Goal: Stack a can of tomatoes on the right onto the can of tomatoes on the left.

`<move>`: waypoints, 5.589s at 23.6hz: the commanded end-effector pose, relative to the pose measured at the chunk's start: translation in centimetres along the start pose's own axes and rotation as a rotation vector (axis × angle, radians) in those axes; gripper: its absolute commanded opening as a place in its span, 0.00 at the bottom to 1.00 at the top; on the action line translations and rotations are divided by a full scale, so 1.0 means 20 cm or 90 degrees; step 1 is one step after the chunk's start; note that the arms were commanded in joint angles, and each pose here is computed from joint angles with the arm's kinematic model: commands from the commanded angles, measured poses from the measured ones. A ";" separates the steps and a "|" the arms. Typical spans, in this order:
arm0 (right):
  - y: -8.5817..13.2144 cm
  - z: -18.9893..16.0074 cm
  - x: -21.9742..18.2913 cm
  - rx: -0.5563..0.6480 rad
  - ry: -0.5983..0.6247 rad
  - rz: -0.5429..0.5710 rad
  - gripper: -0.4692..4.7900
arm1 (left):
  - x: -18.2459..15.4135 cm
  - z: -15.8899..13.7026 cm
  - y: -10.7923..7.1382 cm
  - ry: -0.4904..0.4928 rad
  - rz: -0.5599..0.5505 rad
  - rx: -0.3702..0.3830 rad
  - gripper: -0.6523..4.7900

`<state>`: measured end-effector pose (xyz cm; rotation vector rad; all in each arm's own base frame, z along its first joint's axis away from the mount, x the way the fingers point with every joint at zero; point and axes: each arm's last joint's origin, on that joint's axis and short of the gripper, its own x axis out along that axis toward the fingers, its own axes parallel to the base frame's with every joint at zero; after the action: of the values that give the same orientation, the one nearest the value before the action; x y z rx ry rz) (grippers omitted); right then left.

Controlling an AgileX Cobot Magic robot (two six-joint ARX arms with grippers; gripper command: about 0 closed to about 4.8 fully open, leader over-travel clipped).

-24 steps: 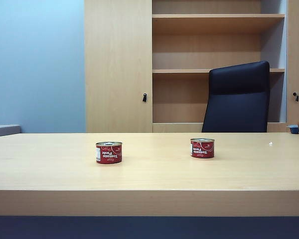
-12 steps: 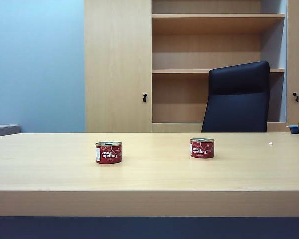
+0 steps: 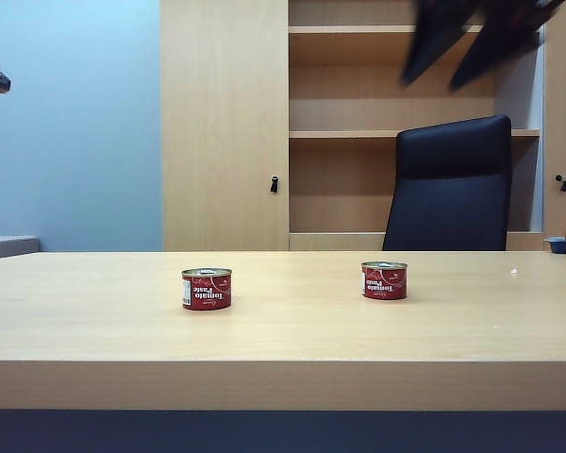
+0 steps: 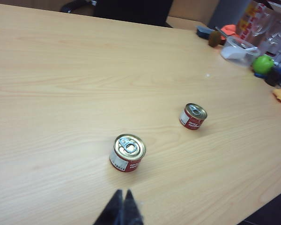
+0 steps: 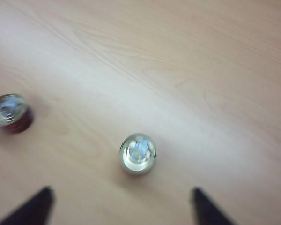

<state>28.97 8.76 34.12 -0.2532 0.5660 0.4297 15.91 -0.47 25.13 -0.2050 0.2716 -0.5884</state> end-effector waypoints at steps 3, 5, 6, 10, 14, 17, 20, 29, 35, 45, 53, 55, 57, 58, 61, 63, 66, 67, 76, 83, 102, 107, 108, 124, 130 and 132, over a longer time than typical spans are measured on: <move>-0.03 0.03 0.48 -0.007 0.084 -0.005 1.00 | 0.00 0.00 0.00 -0.004 -0.004 0.008 0.11; -0.02 -0.03 0.60 -0.003 0.117 0.023 1.00 | 0.00 0.00 0.00 -0.004 -0.004 0.008 0.11; -0.02 -0.04 0.63 -0.001 0.127 0.030 1.00 | 0.00 0.00 0.00 -0.004 -0.004 0.008 0.11; -0.01 -0.15 0.79 0.002 0.168 0.040 1.00 | 0.00 0.00 0.00 -0.004 -0.004 0.008 0.11; -0.01 -0.17 0.86 0.004 0.159 0.054 1.00 | 0.00 0.00 0.00 -0.004 -0.004 0.008 0.11; 0.00 -0.20 0.89 0.005 0.173 0.054 1.00 | 0.00 0.00 0.00 -0.004 -0.004 0.008 0.11; 0.00 -0.24 0.93 0.007 0.188 0.057 1.00 | 0.00 0.00 0.00 -0.004 -0.004 0.008 0.11; 0.01 -0.29 0.95 0.010 0.234 0.062 0.79 | 0.00 0.00 0.00 -0.004 -0.004 0.008 0.11; 0.03 -0.19 0.92 -0.002 0.229 0.057 0.74 | 0.00 0.00 0.00 -0.004 -0.004 0.008 0.11; 0.11 -0.07 0.91 -0.099 0.220 -0.043 1.00 | 0.00 0.00 0.00 -0.004 -0.004 0.008 0.11; 0.11 -0.15 0.98 -0.085 0.247 0.009 1.00 | 0.00 0.00 0.00 -0.004 -0.004 0.008 0.11; 0.11 -0.18 1.01 -0.085 0.262 0.013 1.00 | 0.00 0.00 0.00 -0.004 -0.004 0.008 0.11; 0.11 -0.20 1.03 -0.085 0.272 0.015 0.86 | 0.00 0.00 0.00 -0.004 -0.004 0.008 0.11; 0.11 -0.20 1.03 -0.085 0.273 0.016 0.78 | 0.00 0.00 0.00 -0.004 -0.004 0.008 0.11; 0.11 -0.20 1.03 -0.085 0.271 0.015 0.66 | 0.00 0.00 0.00 -0.004 -0.004 0.008 0.11; 0.11 -0.20 1.03 -0.085 0.273 0.015 0.64 | 0.00 0.00 0.00 -0.004 -0.004 0.008 0.11; 0.15 -0.17 0.99 -0.092 0.264 0.022 0.64 | 0.00 0.00 0.00 -0.004 -0.004 0.008 0.11; 0.18 -0.14 0.97 -0.096 0.252 0.027 0.61 | 0.00 0.00 0.00 -0.004 -0.004 0.008 0.11; 0.63 0.07 0.85 -0.166 0.126 0.097 0.60 | 0.00 0.00 0.00 -0.004 -0.004 0.008 0.11; 0.78 0.12 0.87 -0.185 0.064 0.105 0.60 | 0.00 0.00 0.00 -0.004 -0.003 0.008 0.11; 0.85 0.05 1.05 -0.157 0.093 0.174 0.71 | 0.00 0.00 0.00 -0.004 -0.003 0.008 0.11; 0.85 0.05 1.04 -0.159 0.101 0.173 0.98 | 0.00 0.00 0.00 -0.004 -0.004 0.008 0.11; 0.85 0.06 1.03 -0.161 0.103 0.164 1.00 | 0.00 0.00 0.00 -0.004 -0.004 0.008 0.11; 0.74 0.44 0.45 -0.153 0.035 0.167 0.07 | 0.00 0.01 0.01 -0.014 0.039 0.008 0.11; 0.61 0.44 0.01 -0.124 -0.113 0.146 0.07 | -0.04 0.03 -0.02 -0.046 0.070 0.033 0.11; 0.58 0.40 -0.09 -0.112 -0.158 0.137 0.07 | -0.07 0.04 -0.04 -0.069 0.092 0.051 0.11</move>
<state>26.82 21.96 39.16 -0.3542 0.4137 0.7226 14.97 -0.28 25.92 -0.1636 0.2012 -0.4728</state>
